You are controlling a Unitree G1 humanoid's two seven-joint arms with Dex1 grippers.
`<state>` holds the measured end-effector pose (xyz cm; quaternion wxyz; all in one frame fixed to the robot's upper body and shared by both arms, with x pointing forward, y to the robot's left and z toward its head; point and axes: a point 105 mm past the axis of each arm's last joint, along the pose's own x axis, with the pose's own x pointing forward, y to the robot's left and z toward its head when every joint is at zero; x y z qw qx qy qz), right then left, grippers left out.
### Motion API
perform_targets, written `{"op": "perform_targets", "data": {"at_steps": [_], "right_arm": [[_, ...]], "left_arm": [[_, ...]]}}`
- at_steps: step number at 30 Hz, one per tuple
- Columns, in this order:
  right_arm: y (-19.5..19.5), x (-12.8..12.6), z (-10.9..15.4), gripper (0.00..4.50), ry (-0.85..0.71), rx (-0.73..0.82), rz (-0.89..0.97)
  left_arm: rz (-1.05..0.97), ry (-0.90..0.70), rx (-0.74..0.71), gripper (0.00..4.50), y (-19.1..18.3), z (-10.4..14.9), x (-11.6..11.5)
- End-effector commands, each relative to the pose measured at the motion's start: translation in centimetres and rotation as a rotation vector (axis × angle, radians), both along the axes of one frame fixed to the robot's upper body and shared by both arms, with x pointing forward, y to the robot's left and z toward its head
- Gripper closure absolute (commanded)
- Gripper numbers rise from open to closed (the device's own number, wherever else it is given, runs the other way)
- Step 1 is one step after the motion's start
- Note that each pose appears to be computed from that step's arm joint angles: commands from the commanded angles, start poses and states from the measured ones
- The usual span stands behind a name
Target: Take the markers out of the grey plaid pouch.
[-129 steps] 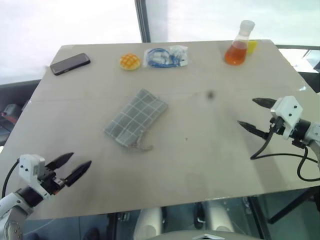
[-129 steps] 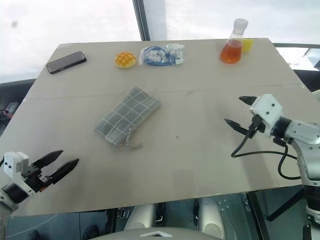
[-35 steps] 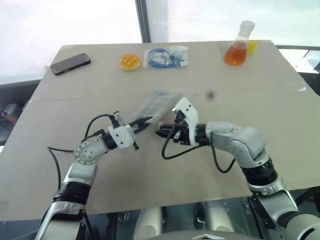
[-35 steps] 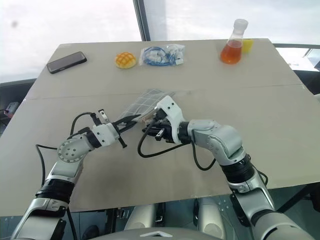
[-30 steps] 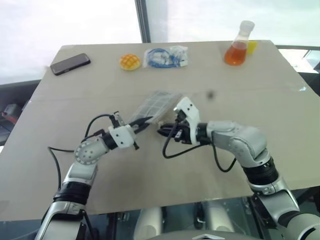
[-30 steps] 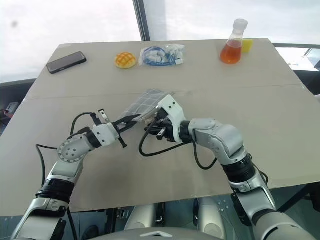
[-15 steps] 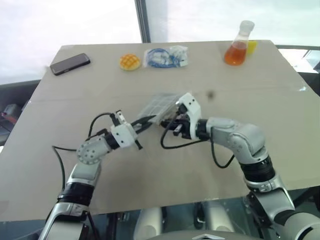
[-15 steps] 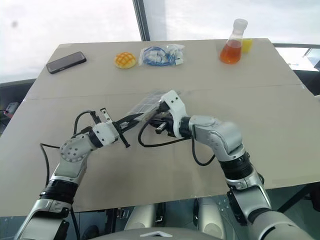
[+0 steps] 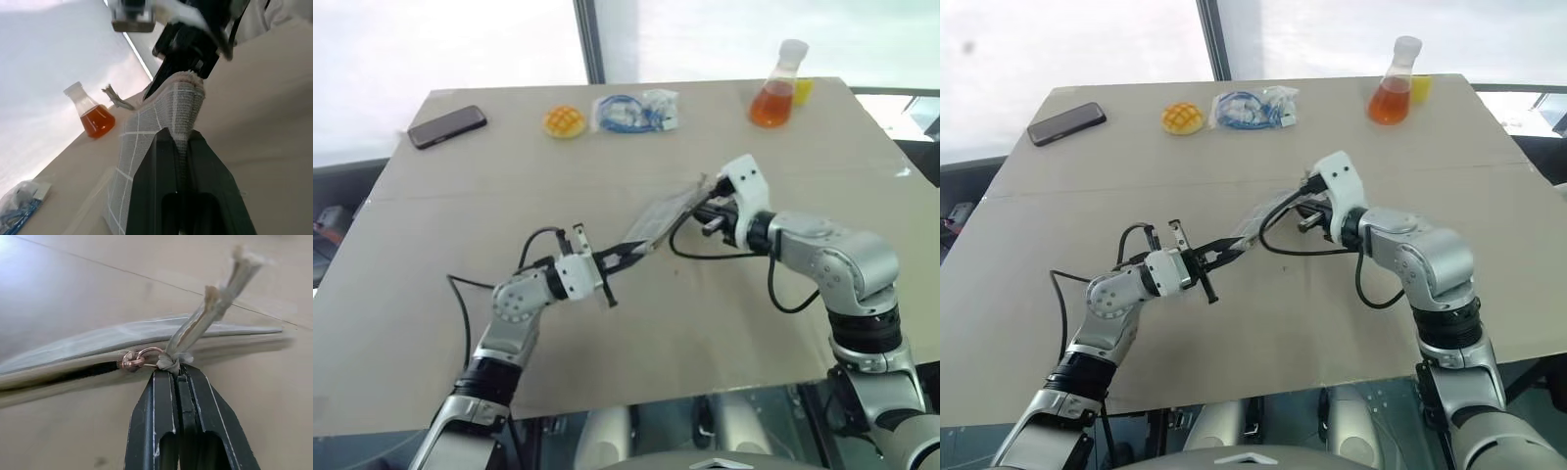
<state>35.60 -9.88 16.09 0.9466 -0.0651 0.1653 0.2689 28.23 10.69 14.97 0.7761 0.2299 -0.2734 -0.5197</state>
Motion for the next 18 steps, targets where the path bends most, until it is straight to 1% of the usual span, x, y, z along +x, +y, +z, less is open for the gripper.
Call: {"op": "perform_targets", "data": {"at_steps": [1, 4, 7, 10, 12, 13, 14, 15, 16, 17, 18], "right_arm": [[-5.7, 1.5, 0.8, 4.44, -0.062, -0.046, -0.236], [-6.7, 0.9, 1.6, 4.44, -0.073, -0.051, -0.237], [-6.7, -1.0, 3.5, 4.44, -0.106, -0.046, -0.181], [-5.8, -2.8, 4.8, 4.44, -0.139, -0.093, -0.076], [-5.1, -3.7, 5.1, 3.85, -0.149, -0.112, -0.018], [-4.6, -4.1, 5.1, 3.68, -0.151, -0.117, 0.011], [-4.1, -4.4, 5.2, 3.31, -0.156, -0.112, 0.034], [-3.8, -4.6, 5.1, 2.76, -0.155, -0.105, 0.044], [-3.5, -4.7, 4.8, 2.24, -0.150, -0.112, 0.052], [-3.3, -4.8, 4.4, 2.23, -0.147, -0.126, 0.063], [-3.2, -4.9, 4.1, 2.23, -0.146, -0.132, 0.064]], "left_arm": [[-0.072, -0.030, -0.075, 4.50, 0.2, 2.4, -0.8], [-0.091, 0.015, -0.105, 4.50, 0.4, 2.7, -0.7], [0.009, 0.071, -0.225, 4.50, 0.6, 3.3, 1.4], [0.070, 0.151, -0.280, 4.50, 0.4, 2.9, 3.0], [0.037, 0.225, -0.261, 4.50, 0.0, 2.4, 3.2], [0.020, 0.256, -0.260, 4.50, 0.0, 2.3, 3.2], [0.003, 0.275, -0.251, 4.50, -0.1, 2.1, 3.2], [-0.009, 0.279, -0.241, 4.50, -0.2, 2.0, 3.2], [-0.019, 0.283, -0.230, 4.18, -0.3, 1.8, 3.1], [-0.023, 0.282, -0.217, 3.85, -0.3, 1.6, 3.1], [-0.017, 0.274, -0.198, 3.66, -0.4, 1.4, 3.1]]}}
